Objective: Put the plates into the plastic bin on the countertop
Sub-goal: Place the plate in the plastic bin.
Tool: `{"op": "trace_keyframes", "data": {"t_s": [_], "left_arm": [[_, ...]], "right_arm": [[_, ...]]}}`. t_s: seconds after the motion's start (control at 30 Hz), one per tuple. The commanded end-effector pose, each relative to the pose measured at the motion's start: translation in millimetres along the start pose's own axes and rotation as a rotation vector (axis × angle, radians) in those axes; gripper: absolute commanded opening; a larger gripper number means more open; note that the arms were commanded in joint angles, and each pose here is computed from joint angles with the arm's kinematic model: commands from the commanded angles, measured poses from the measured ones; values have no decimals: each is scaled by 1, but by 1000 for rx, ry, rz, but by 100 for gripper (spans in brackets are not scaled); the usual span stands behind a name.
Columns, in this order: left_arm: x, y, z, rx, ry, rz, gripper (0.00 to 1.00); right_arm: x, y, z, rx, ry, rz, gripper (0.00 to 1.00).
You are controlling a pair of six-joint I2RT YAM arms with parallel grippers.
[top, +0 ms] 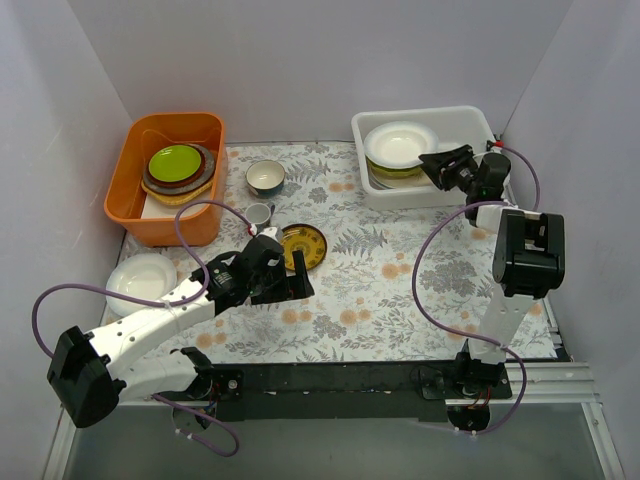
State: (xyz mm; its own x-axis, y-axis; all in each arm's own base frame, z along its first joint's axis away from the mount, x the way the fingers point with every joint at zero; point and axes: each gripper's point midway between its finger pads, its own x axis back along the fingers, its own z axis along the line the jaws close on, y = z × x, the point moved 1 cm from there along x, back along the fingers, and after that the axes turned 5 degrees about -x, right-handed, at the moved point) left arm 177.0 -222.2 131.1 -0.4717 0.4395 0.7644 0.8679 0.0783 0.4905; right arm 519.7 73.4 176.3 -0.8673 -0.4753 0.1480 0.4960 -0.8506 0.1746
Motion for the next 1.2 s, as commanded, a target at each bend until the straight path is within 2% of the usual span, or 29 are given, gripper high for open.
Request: {"op": "trace_keyframes", "data": {"t_s": [0.0, 0.2, 0.43, 0.67, 0.93, 1.17], "left_arm": [[6, 2, -5, 4, -29, -16, 98], [7, 1, -5, 8, -35, -18, 98], [14, 5, -8, 16, -52, -38, 98], [23, 7, -9, 21, -65, -55, 98], [27, 7, -7, 17, -57, -60, 98], [25, 5, -2, 8, -28, -44, 98]], "right_arm": [[14, -5, -1, 18, 6, 7, 51], [31, -6, 7, 39, 11, -1, 55], [64, 7, 10, 84, -29, -88, 60], [85, 4, 53, 208, 41, -81, 61], [122, -23, 102, 409, 102, -53, 61], [144, -60, 120, 552, 106, 0, 62]]}}
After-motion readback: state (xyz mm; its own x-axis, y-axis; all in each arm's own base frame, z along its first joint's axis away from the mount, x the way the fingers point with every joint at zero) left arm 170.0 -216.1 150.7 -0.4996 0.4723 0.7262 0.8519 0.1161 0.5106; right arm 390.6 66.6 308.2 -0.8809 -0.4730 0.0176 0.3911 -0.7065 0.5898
